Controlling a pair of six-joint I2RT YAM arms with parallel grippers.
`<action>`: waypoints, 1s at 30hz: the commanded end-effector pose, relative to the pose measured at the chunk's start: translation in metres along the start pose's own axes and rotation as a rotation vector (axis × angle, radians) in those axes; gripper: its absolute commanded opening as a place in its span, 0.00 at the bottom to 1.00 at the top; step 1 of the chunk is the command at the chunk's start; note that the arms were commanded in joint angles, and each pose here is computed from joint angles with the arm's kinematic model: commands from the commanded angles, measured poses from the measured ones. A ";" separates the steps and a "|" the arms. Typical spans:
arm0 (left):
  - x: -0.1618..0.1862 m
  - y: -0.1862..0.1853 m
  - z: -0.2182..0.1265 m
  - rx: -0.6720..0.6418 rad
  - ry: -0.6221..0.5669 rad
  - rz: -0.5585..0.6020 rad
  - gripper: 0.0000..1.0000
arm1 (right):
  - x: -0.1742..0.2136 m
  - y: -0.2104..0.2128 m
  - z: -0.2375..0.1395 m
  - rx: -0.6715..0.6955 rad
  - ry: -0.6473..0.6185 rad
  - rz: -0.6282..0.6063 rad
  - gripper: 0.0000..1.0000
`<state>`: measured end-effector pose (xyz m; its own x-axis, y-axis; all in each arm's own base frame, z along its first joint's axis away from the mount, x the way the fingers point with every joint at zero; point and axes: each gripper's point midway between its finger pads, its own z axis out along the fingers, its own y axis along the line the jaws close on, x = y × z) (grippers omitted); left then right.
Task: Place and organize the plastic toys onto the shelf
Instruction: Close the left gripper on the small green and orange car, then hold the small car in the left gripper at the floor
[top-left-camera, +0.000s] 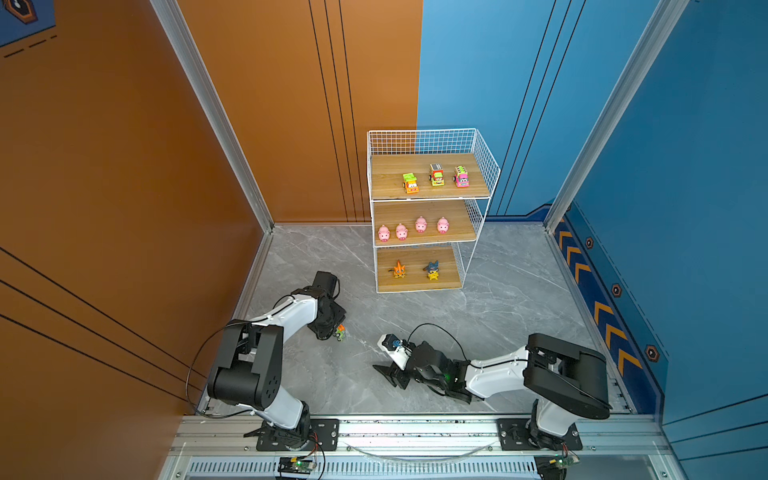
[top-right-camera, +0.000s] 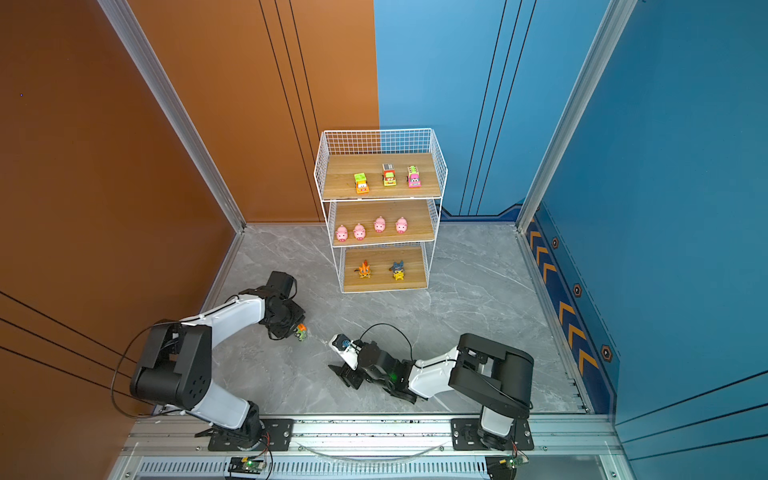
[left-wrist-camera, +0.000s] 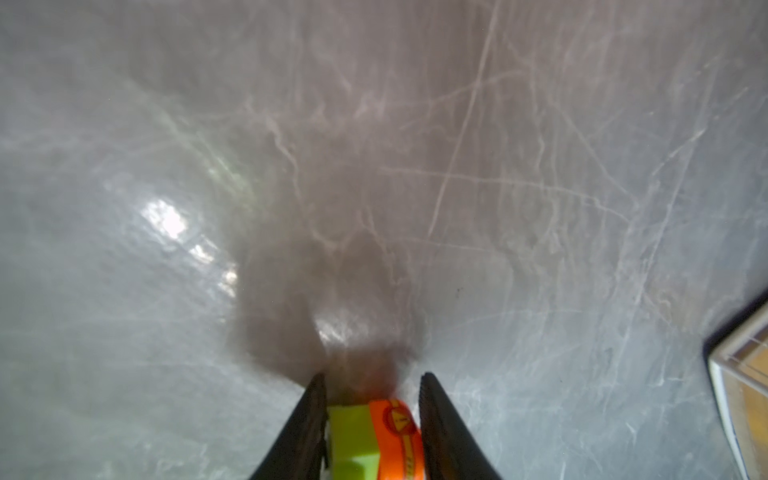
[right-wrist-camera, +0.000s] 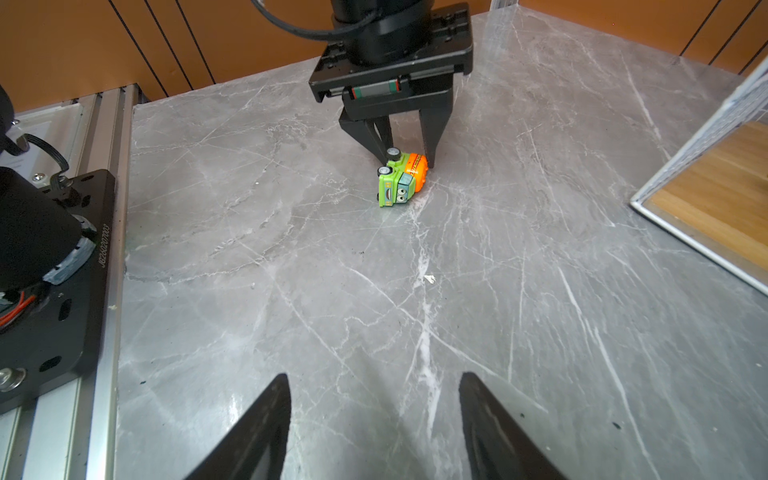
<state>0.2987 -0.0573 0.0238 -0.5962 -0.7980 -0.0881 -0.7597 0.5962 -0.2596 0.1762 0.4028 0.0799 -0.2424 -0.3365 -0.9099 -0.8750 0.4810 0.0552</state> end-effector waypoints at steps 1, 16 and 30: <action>0.008 -0.005 -0.004 0.047 0.022 0.051 0.39 | -0.005 0.001 0.007 -0.014 -0.007 0.045 0.65; 0.022 -0.005 0.011 0.014 0.068 0.100 0.55 | -0.003 0.002 0.011 0.001 0.011 0.056 0.65; 0.033 -0.005 0.019 0.022 0.083 0.117 0.34 | 0.000 -0.001 0.024 0.014 0.036 0.070 0.65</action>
<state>0.3069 -0.0860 0.0234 -0.6855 -0.7224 -0.0913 -0.6675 0.6736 -0.3173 0.1809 0.4163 0.0730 -0.2861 -0.3372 -0.8969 -0.8650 0.4936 0.0903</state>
